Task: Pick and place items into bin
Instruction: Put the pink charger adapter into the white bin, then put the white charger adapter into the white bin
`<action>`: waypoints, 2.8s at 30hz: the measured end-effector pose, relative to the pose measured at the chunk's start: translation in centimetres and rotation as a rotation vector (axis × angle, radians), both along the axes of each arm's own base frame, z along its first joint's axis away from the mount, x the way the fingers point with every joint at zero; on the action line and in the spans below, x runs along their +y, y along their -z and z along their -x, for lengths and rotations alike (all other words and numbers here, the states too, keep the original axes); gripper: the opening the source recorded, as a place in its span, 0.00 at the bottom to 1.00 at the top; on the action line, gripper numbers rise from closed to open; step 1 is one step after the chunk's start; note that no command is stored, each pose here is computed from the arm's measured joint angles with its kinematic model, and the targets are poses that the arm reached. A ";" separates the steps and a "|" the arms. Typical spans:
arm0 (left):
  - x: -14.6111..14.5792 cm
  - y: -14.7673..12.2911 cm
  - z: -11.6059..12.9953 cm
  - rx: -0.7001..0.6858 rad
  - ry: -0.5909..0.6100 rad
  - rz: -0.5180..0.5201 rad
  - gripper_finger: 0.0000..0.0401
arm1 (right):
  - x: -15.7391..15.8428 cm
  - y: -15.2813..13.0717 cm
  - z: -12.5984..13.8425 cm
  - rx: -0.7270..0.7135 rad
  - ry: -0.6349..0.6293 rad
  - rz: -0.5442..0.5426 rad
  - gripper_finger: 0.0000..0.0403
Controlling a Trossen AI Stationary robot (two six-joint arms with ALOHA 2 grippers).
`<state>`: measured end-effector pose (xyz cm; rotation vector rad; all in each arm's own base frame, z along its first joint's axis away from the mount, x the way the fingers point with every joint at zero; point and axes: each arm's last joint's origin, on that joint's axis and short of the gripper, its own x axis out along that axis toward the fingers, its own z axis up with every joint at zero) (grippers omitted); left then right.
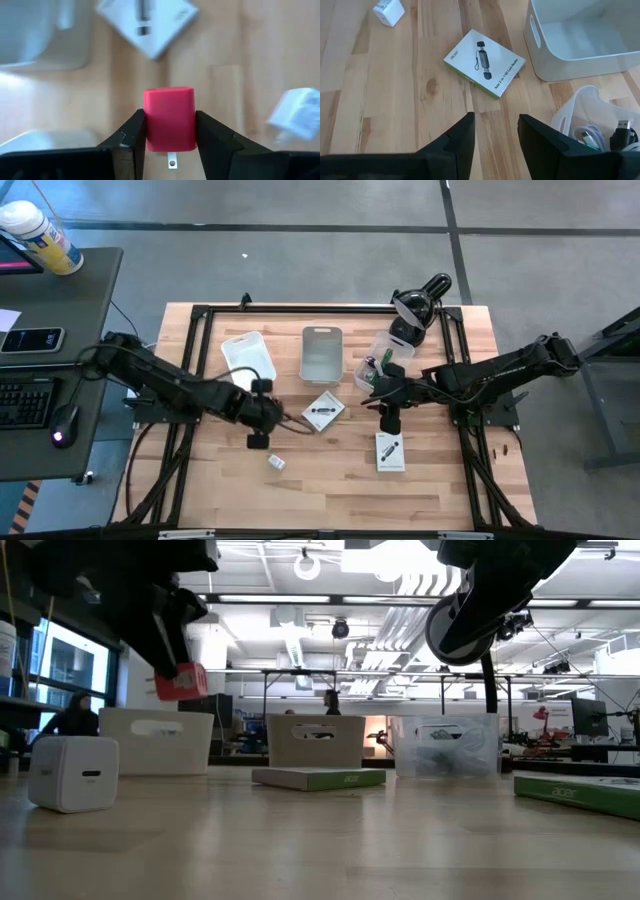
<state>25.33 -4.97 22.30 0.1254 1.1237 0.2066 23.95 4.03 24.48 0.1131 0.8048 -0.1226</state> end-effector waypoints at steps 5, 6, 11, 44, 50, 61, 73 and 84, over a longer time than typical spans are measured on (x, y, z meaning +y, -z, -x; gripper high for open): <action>2.3 -1.9 2.2 0.023 -0.076 -0.068 0.29 | 0.0 0.0 0.0 -0.001 0.011 -0.011 0.35; 2.7 -2.3 2.6 0.027 -0.091 -0.077 0.29 | 0.0 0.0 0.0 -0.002 0.014 -0.013 0.35; 5.0 -3.6 4.5 0.051 -0.136 -0.117 0.29 | 0.0 0.0 0.0 -0.006 0.022 -0.014 0.35; 16.1 0.8 8.2 0.255 -0.168 -0.116 0.38 | -0.2 -0.1 -0.1 -0.034 0.126 -0.021 0.35; 16.2 0.7 8.1 0.263 -0.167 -0.161 0.49 | -0.2 -0.1 -0.1 -0.038 0.136 -0.017 0.35; 16.0 0.7 7.9 0.205 -0.122 -0.082 0.49 | -0.2 -0.1 -0.1 -0.039 0.146 -0.027 0.35; 12.8 -4.5 6.4 -0.064 0.111 -0.021 0.35 | -0.2 -0.1 -0.1 -0.036 0.136 -0.020 0.35; 3.9 -5.2 4.6 -0.145 0.507 0.090 0.33 | -0.2 -0.1 -0.1 -0.032 0.110 0.016 0.35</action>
